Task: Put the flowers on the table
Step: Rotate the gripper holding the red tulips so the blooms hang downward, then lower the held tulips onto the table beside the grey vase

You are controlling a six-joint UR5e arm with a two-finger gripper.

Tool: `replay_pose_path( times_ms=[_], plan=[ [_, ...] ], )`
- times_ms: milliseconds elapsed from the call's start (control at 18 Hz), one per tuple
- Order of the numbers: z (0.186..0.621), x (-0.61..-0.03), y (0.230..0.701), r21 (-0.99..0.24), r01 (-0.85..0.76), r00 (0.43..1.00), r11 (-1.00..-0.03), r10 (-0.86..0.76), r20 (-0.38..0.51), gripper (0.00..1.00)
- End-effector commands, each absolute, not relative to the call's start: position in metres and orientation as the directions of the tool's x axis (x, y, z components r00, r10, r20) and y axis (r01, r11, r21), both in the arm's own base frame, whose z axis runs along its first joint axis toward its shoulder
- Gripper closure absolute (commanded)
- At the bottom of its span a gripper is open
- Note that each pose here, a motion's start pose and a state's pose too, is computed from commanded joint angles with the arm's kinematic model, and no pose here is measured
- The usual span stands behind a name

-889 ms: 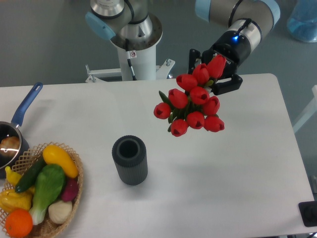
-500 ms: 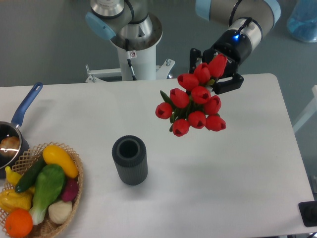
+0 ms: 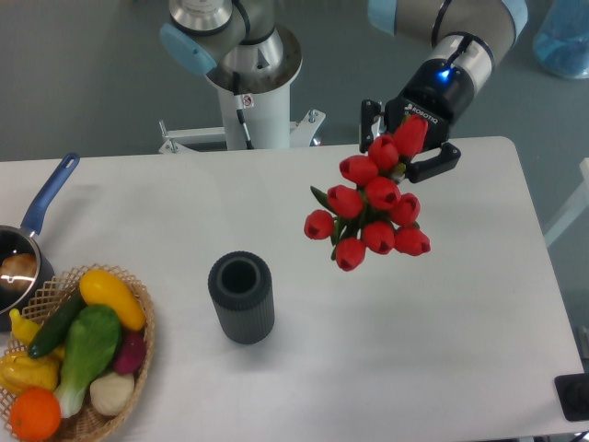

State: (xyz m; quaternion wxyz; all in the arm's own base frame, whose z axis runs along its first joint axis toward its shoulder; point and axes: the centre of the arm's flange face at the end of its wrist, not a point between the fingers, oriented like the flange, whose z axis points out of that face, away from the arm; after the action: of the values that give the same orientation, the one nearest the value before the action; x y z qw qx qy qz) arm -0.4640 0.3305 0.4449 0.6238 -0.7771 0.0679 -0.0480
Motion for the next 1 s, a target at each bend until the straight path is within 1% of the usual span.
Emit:
replay_pose_path(
  times_ms=[167,333,500,611,833,889,1000],
  plan=[
    [0.440,-0.467,0.332,-0.944,-0.072,0.988,-0.322,-0.153,-0.023,0.75],
    [0.424,-0.472,0.331,-0.892,-0.086,0.990,-0.443,-0.139,-0.026,0.75],
    [0.392,-0.480,0.331,-0.826,-0.081,0.991,-0.558,-0.134,-0.007,0.75],
    [0.372,-0.479,0.343,-0.785,-0.085,0.988,-0.614,-0.155,0.015,0.75],
    [0.329,-0.481,0.353,-0.657,-0.100,0.984,-0.747,-0.173,0.047,0.75],
    [0.318,-0.481,0.357,-0.625,-0.105,0.982,-0.774,-0.180,0.057,0.75],
    [0.309,-0.484,0.362,-0.587,-0.117,0.980,-0.801,-0.187,0.061,0.75]
  ],
)
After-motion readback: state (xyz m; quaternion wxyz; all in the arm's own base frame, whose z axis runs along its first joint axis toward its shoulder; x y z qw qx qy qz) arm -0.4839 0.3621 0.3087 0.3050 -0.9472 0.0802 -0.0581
